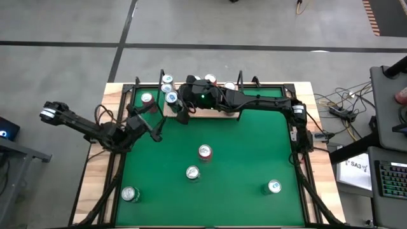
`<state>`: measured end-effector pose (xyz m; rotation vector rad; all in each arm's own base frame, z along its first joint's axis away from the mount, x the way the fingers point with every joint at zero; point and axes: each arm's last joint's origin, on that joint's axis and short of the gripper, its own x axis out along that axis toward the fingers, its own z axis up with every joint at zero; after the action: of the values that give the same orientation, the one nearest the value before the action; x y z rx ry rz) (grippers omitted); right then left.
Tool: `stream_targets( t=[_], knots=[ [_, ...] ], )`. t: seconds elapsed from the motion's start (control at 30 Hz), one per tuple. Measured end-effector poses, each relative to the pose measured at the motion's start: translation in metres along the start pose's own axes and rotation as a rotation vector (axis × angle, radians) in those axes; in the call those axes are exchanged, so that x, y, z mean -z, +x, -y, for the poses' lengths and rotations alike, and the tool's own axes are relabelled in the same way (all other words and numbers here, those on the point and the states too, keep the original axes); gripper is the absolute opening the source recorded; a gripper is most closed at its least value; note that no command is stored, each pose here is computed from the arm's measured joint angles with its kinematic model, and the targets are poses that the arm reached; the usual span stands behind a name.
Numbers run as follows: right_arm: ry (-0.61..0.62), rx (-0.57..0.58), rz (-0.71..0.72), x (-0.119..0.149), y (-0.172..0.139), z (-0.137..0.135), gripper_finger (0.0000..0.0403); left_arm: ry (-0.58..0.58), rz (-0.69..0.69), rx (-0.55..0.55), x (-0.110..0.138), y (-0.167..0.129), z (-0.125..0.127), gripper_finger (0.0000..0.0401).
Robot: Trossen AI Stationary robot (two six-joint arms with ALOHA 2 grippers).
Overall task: Pick and place cans onto a shelf
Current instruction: Put the top blue silver soda can on the shelf aligned with the other blue silver soda can
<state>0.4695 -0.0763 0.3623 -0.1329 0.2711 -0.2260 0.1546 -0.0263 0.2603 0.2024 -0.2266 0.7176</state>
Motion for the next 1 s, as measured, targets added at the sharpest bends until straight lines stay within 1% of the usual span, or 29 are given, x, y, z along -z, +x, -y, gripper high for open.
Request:
stream_targets(
  t=[0.07,0.13,0.2,0.23,0.3,0.37,0.5,0.6,0.7,0.73,0.87,1.0],
  knots=[
    [-0.001,-0.053,-0.010,-0.001,-0.004,0.002,0.0218,-0.030,0.007,0.112,-0.004,-0.002,0.000,0.0341],
    [-0.006,-0.111,-0.025,-0.002,-0.008,0.002,0.0218,-0.065,-0.004,0.282,-0.009,-0.002,0.001,0.0338],
    [-0.008,-0.151,-0.045,-0.004,-0.014,0.001,0.0218,-0.079,-0.052,0.456,-0.016,-0.002,0.002,0.0336],
    [-0.013,-0.164,-0.057,-0.005,-0.017,0.000,0.0218,-0.090,-0.079,0.516,-0.021,-0.002,0.002,0.0335],
    [-0.020,-0.205,-0.085,-0.004,-0.021,-0.004,0.0218,-0.108,-0.135,0.563,-0.031,-0.001,0.001,0.0334],
    [-0.024,-0.235,-0.109,-0.004,-0.025,-0.009,0.0218,-0.111,-0.161,0.573,-0.039,0.002,0.000,0.0334],
    [-0.033,-0.267,-0.142,-0.004,-0.031,-0.021,0.0218,-0.079,-0.179,0.571,-0.043,0.006,0.003,0.0334],
    [-0.022,-0.285,-0.153,-0.005,-0.033,-0.030,0.0218,-0.061,-0.190,0.500,-0.041,0.008,0.005,0.0334],
    [-0.010,-0.293,-0.168,-0.005,-0.036,-0.037,0.0218,-0.071,-0.213,0.414,-0.034,0.010,0.008,0.0334],
    [-0.008,-0.292,-0.163,-0.007,-0.036,-0.038,0.0218,-0.078,-0.216,0.400,-0.032,0.011,0.009,0.0334],
    [-0.024,-0.269,-0.149,-0.010,-0.040,-0.042,0.0218,-0.101,-0.202,0.390,-0.024,0.012,0.016,0.0334],
    [-0.038,-0.277,-0.142,-0.011,-0.041,-0.046,0.0218,-0.097,-0.207,0.370,-0.013,0.011,0.020,0.0334]
  ],
)
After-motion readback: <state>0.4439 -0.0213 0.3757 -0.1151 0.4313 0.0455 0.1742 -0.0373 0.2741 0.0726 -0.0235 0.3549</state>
